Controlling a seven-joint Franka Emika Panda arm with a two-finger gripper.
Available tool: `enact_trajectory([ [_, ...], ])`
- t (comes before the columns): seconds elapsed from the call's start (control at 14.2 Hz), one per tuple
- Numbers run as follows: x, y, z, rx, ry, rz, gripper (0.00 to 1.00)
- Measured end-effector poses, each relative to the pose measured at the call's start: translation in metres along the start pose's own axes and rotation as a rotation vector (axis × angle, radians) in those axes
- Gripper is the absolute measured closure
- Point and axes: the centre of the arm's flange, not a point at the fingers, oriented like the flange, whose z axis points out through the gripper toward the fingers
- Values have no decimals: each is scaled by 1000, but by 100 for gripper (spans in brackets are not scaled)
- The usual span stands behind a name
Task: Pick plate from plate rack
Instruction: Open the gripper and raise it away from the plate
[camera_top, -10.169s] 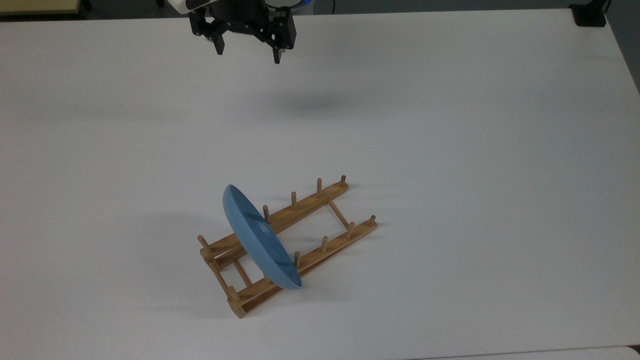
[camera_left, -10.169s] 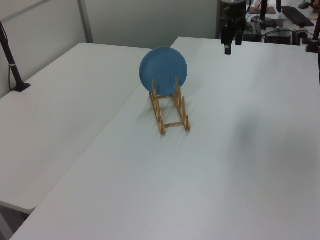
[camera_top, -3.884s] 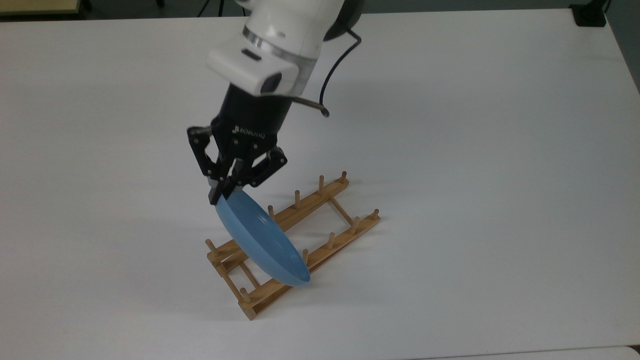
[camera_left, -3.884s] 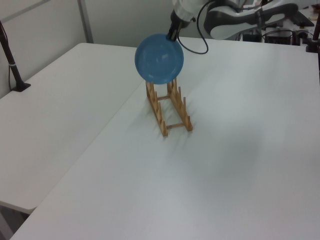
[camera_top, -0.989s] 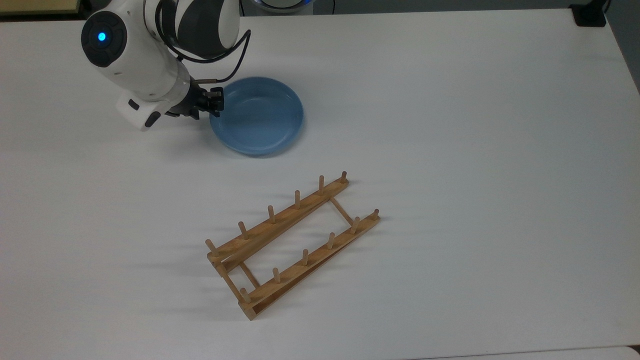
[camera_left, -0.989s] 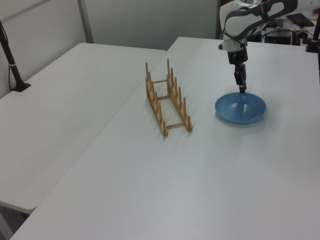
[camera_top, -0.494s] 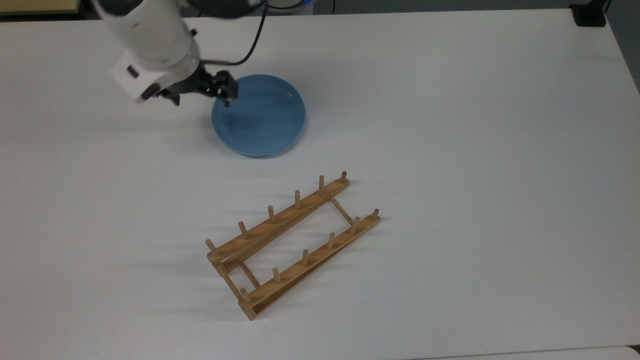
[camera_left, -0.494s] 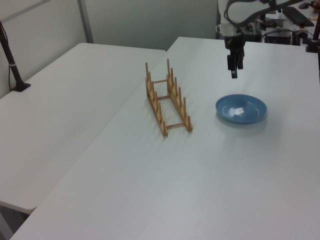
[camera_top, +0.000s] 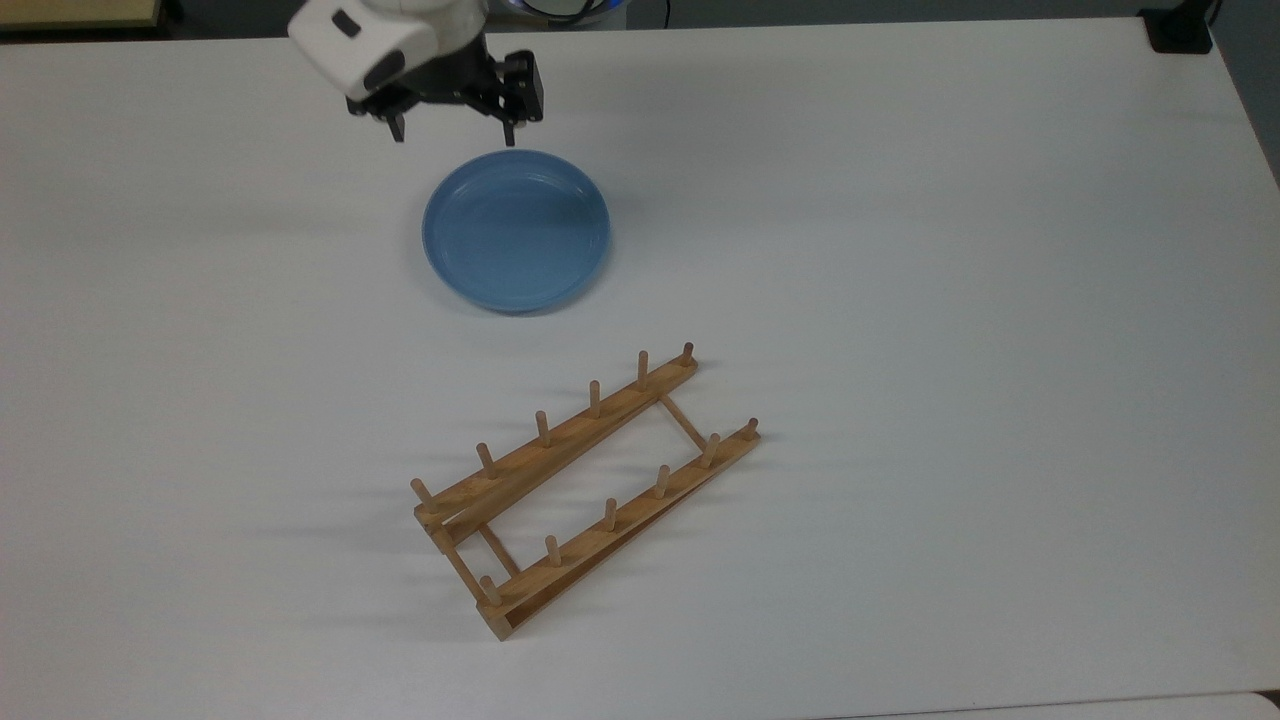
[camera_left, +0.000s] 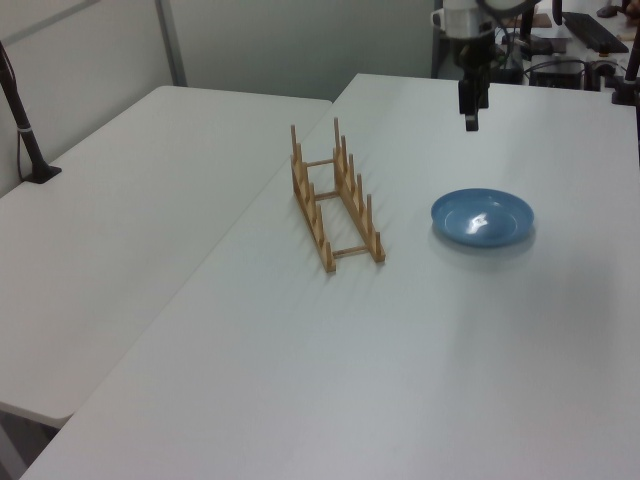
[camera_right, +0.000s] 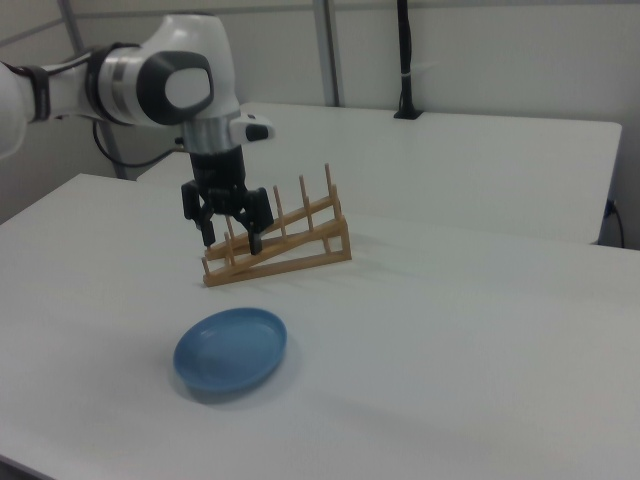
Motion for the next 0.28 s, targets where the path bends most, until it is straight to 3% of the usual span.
enact_trajectory([
  [0.28,-12,12,-19,7,28,104,0],
])
